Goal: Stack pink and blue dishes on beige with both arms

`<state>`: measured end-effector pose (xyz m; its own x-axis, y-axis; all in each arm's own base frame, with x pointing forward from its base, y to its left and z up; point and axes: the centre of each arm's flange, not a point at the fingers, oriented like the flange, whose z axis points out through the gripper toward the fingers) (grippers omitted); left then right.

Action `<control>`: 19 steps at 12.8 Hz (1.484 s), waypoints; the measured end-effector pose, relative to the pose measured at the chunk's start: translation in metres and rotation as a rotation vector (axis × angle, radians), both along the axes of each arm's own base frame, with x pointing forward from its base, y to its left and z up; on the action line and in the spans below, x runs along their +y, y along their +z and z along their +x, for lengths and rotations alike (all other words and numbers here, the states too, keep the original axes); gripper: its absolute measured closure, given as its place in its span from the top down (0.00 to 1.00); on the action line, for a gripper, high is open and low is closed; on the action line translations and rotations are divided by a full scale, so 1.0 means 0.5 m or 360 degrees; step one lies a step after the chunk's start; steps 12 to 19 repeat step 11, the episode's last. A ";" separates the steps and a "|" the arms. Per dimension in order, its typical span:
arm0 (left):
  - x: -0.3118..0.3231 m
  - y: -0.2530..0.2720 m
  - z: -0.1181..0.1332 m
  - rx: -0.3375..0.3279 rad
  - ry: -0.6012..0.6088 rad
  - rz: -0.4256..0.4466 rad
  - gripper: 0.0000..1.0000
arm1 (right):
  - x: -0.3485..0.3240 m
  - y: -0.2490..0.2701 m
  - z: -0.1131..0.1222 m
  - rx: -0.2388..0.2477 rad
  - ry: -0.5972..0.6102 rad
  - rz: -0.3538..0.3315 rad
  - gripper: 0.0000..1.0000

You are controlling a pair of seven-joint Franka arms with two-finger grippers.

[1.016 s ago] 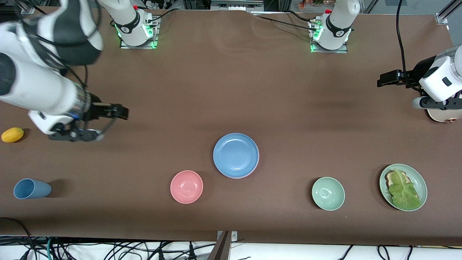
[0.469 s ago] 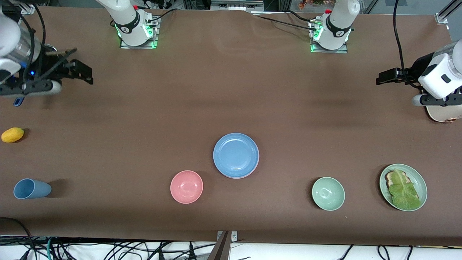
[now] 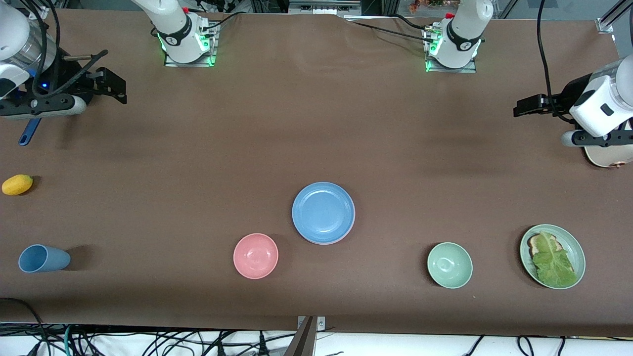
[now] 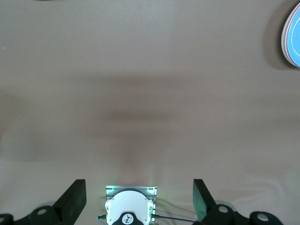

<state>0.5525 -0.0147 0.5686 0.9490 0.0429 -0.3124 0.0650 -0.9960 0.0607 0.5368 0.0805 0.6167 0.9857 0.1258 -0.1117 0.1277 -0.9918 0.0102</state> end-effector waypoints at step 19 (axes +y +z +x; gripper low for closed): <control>0.007 -0.005 0.006 -0.0012 0.0013 0.0000 1.00 | -0.031 0.001 0.007 -0.0003 -0.0036 -0.0001 1.00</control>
